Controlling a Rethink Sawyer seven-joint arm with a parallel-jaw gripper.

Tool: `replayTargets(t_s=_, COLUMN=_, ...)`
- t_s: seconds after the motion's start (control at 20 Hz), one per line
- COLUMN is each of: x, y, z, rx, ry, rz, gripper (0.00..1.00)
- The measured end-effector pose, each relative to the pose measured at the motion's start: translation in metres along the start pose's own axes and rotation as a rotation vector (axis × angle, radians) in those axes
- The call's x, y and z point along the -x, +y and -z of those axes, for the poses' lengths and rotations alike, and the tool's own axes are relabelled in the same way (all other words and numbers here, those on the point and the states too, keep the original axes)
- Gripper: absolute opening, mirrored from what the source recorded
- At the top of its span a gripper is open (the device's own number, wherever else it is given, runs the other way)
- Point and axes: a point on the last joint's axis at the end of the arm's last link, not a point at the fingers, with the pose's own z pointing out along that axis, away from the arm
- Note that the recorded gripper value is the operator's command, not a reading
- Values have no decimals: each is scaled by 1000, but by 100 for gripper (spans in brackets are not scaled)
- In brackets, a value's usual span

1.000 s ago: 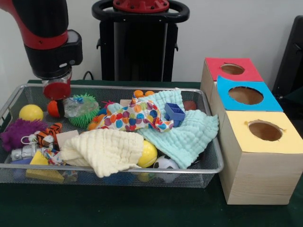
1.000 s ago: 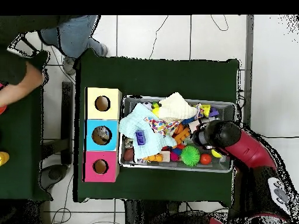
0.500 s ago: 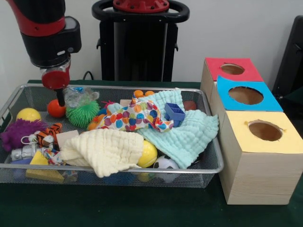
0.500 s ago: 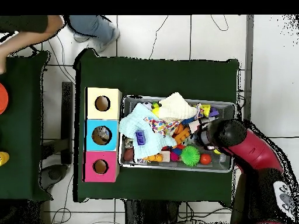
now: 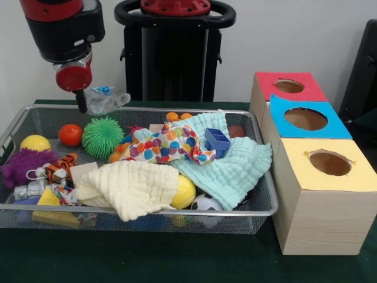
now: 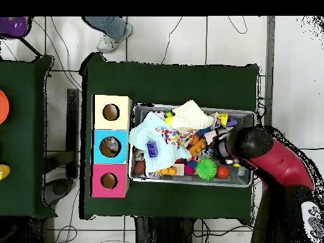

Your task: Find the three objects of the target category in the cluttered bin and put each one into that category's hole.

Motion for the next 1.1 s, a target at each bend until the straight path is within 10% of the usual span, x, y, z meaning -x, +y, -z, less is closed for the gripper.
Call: replayTargets(t_s=1.1, x=-35, y=56, z=52, rx=24, ry=-34, rz=98, gripper=0)
